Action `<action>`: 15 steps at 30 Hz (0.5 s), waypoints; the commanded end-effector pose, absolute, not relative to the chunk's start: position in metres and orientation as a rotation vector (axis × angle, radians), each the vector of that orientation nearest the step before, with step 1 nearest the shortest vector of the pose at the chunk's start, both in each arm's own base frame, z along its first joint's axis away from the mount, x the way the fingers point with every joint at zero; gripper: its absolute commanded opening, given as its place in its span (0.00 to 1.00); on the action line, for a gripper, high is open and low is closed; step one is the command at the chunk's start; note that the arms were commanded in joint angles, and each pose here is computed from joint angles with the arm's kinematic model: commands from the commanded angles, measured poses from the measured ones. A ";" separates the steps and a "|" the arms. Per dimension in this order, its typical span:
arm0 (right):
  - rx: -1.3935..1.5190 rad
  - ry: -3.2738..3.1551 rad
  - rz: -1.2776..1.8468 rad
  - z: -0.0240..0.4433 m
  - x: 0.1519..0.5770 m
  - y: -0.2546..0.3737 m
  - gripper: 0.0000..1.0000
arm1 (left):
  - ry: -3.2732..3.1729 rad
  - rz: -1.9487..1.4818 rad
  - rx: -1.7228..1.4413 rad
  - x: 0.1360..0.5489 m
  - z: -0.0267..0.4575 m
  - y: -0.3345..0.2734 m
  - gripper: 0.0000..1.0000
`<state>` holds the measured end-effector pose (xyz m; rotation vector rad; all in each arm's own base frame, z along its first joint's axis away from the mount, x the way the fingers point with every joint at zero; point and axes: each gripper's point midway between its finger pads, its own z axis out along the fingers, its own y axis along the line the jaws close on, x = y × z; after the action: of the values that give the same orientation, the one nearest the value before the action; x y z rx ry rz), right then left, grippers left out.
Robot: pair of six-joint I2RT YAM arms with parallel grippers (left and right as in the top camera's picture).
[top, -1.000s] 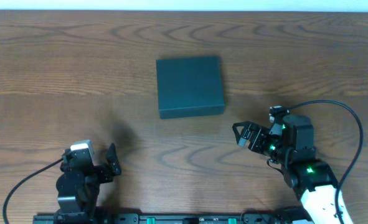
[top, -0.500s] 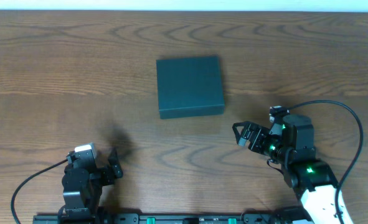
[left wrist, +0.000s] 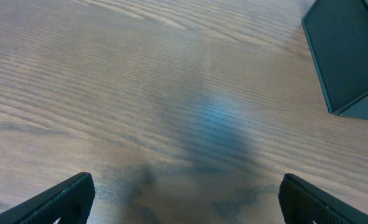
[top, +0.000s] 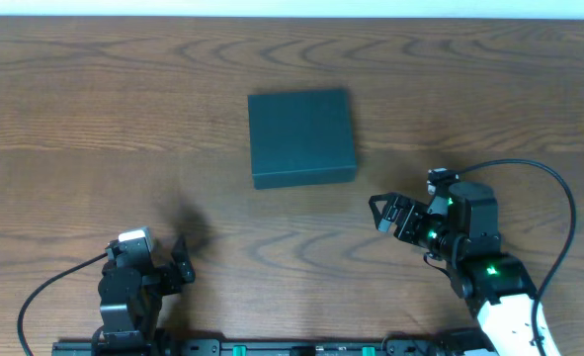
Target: Pack container
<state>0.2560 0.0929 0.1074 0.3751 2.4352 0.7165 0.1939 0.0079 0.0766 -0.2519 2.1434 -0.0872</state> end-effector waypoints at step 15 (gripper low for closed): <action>0.012 2.022 0.235 0.147 0.234 0.040 0.99 | 2.148 -0.077 -0.263 0.193 0.074 0.010 0.96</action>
<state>0.2376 0.0527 0.1638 0.0543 2.0406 0.3599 0.1938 0.0079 0.0765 -0.2523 2.1437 -0.0874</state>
